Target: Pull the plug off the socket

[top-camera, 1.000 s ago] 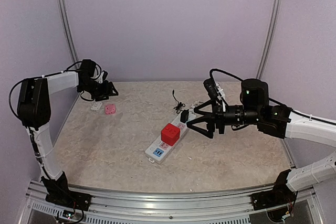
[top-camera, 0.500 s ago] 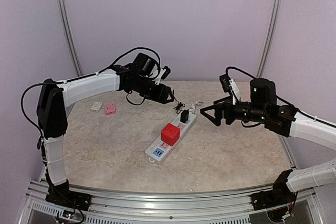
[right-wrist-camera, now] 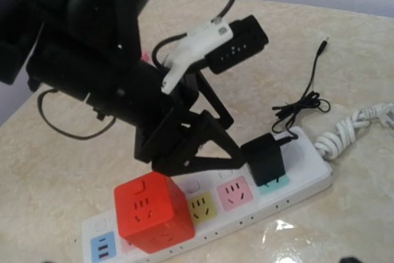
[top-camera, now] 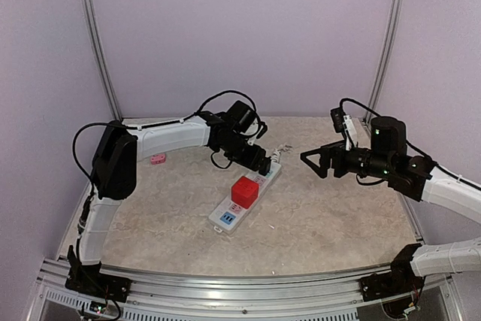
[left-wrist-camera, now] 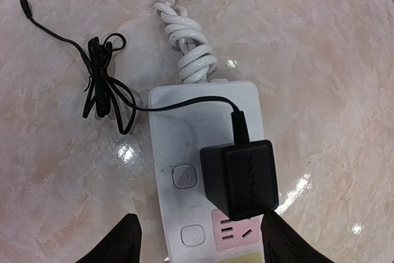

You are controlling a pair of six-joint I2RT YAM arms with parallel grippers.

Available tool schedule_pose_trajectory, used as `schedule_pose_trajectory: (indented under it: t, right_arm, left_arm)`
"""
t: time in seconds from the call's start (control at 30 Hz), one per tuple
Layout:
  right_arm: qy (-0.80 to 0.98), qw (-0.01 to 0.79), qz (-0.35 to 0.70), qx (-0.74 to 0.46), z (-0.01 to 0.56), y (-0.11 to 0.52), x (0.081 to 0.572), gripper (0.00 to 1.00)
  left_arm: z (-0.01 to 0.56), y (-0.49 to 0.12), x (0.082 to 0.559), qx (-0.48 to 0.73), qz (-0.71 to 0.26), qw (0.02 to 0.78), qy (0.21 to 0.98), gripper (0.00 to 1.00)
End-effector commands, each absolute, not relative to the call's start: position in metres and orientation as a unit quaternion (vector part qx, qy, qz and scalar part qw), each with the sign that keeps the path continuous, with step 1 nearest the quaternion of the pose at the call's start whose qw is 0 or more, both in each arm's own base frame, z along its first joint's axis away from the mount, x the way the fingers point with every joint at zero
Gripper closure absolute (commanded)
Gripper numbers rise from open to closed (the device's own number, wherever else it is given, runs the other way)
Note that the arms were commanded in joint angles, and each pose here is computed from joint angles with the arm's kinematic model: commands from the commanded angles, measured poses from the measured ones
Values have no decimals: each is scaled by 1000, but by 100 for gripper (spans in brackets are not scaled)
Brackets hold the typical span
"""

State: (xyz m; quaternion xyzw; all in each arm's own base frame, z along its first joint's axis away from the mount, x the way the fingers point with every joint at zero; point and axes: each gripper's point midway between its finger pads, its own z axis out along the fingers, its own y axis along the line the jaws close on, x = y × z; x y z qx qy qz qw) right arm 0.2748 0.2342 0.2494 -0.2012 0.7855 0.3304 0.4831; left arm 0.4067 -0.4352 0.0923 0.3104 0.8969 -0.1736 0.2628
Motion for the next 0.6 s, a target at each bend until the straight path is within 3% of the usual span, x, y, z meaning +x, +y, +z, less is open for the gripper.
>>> schedule_pose_trajectory:
  t: [0.0,0.33,0.57]
  right_arm:
    - [792,479,327,-191,241,228,274,0]
    - [795,476,325,-188,236,227,276,0]
    - [801,470,322,-185,230,227,278,0]
  left_arm:
    - [87,-442,405,314,-163,263,898,35]
    - [83,-460,406,321,-176,274,889,35]
    - [78,-473,414,321,-176,277,888,42]
